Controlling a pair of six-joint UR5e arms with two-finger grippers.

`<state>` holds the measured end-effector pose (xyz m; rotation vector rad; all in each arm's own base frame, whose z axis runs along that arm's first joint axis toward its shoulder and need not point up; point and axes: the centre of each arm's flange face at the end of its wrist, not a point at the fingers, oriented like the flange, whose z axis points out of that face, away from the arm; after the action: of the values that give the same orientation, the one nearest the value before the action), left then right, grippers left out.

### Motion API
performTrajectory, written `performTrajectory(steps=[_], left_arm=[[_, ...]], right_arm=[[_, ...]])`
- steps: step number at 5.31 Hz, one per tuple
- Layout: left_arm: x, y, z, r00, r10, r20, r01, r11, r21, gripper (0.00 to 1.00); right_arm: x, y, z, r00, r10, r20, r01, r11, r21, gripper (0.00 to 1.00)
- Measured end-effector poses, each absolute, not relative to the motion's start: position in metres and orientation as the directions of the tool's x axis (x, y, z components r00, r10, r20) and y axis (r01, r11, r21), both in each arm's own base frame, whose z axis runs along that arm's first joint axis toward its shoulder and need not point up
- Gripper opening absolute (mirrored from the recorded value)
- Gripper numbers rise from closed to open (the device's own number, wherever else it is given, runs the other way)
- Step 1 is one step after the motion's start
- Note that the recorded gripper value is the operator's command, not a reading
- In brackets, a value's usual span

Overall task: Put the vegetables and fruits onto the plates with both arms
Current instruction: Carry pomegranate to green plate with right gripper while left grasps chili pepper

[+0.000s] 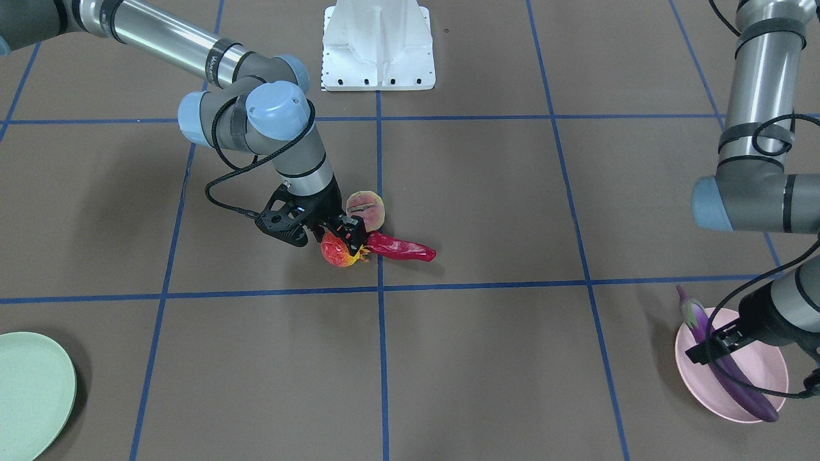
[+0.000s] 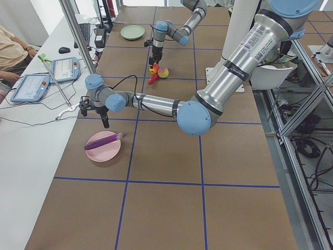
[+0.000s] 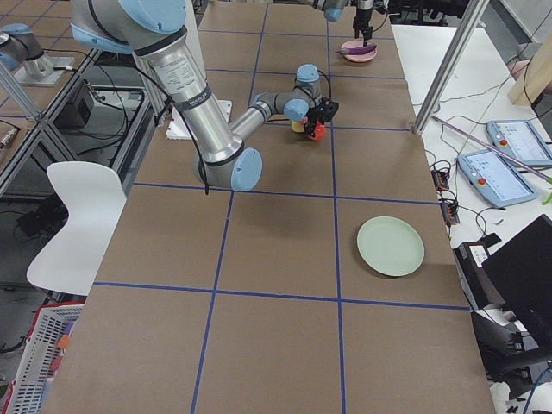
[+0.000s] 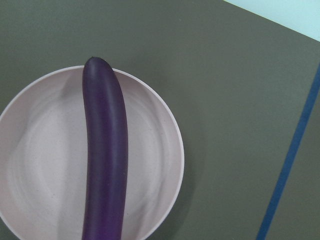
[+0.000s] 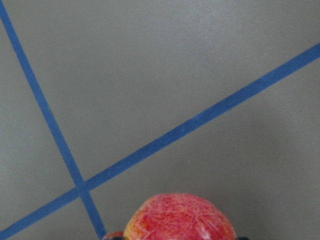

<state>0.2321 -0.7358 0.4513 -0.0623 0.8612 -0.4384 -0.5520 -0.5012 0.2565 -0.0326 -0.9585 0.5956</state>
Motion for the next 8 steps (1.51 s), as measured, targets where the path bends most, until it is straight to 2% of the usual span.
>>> performTrajectory(steps=[1, 3, 5, 7, 8], left_arm=[[0.265, -0.72, 0.414, 0.515, -0.442, -0.734, 0.361, 0.889, -0.282, 1.0], [0.346, -0.675, 0.329, 0.387, -0.6, -0.7, 0.4, 0.793, -0.46, 1.0], [0.441, -0.634, 0.249, 0.282, -0.745, -0.605, 0.451, 0.659, -0.602, 1.0], [0.52, -0.59, 0.199, 0.228, -0.815, -0.533, 0.476, 0.571, -0.669, 1.0], [0.548, -0.577, 0.191, 0.217, -0.831, -0.512, 0.498, 0.545, -0.674, 1.0]], right_arm=[[-0.536, -0.517, 0.253, 0.415, 0.492, 0.765, -0.479, 0.833, -0.276, 0.0], [-0.443, -0.603, 0.283, 0.443, 0.475, 0.761, -0.518, 0.828, -0.216, 0.0], [-0.333, -0.693, 0.358, 0.558, 0.433, 0.708, -0.524, 0.845, -0.103, 0.0], [-0.233, -0.752, 0.451, 0.673, 0.438, 0.597, -0.544, 0.839, -0.003, 0.0], [-0.215, -0.756, 0.493, 0.694, 0.455, 0.558, -0.559, 0.829, 0.019, 0.75]])
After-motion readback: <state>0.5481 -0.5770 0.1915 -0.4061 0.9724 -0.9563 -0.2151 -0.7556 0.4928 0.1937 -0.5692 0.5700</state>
